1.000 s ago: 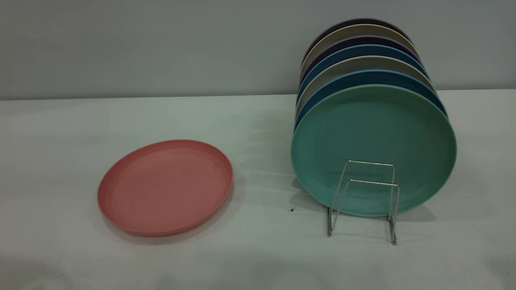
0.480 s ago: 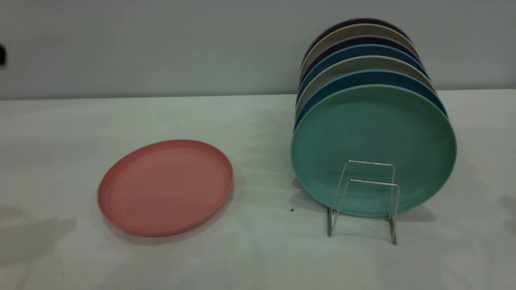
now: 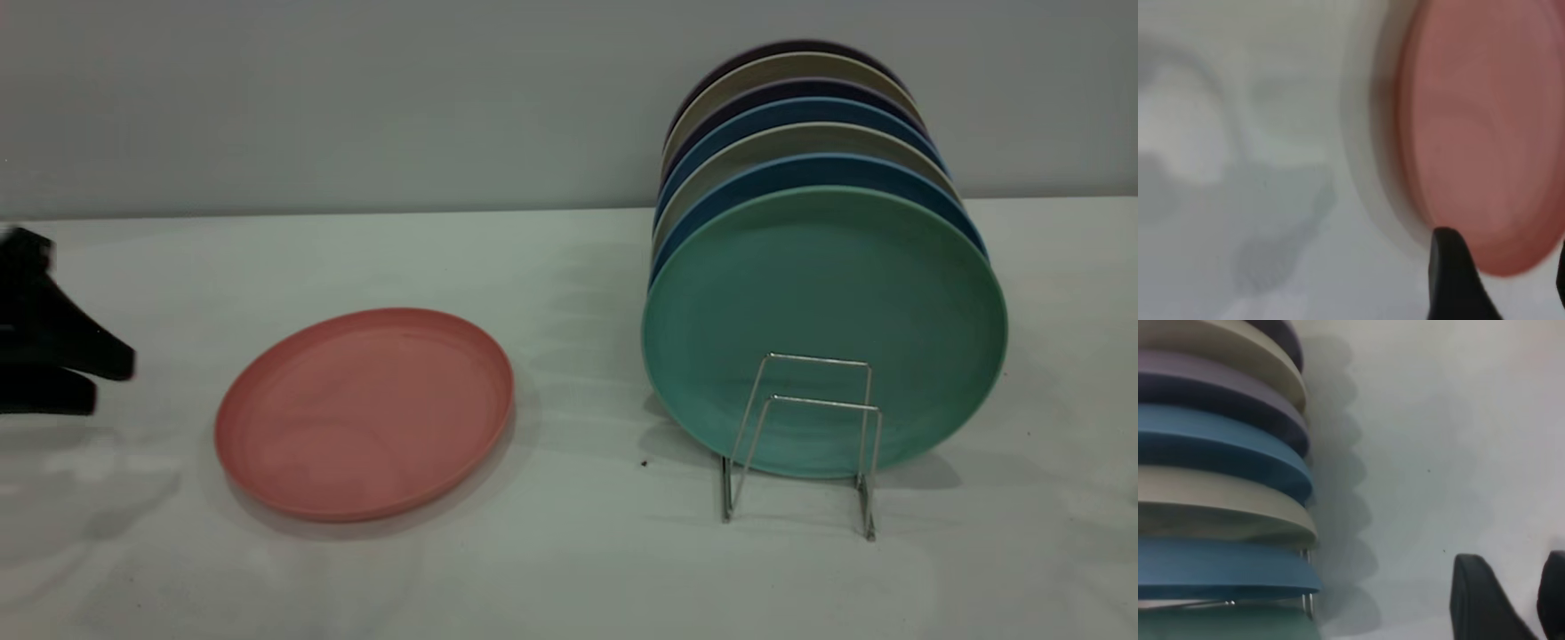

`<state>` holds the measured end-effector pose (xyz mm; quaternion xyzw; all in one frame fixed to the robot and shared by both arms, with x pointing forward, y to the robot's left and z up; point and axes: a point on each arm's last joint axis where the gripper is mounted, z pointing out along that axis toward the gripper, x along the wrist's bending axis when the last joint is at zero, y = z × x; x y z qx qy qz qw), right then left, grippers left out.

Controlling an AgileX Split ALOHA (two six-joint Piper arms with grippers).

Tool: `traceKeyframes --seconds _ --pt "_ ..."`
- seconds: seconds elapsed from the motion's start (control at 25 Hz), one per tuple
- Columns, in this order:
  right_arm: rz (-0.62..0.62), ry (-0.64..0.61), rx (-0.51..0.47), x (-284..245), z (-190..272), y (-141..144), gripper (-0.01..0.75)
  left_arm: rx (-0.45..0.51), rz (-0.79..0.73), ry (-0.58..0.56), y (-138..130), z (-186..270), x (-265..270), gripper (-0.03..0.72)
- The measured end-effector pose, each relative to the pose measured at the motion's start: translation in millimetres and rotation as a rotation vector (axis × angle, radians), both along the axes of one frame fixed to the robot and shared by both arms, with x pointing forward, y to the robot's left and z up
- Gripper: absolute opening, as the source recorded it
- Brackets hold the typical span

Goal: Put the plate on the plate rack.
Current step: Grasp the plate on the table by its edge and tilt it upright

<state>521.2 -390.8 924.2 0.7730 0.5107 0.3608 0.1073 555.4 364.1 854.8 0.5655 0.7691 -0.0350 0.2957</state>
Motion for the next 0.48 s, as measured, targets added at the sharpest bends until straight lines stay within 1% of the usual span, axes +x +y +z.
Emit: traceKeyframes --seconds 0.2,0.28,0.48 --pt "0.015 0.007 -0.002 7 -6 -3 0.239 0.078 -0.011 0.013 -12 -16 15 0.404" --pt "0.017 0.014 0.002 8 -9 -4 0.239 0.083 -0.015 0.013 -15 -21 21 0.404" --pt "0.026 0.020 -0.007 9 -13 -4 0.239 0.071 0.006 0.025 -13 -32 32 0.404"
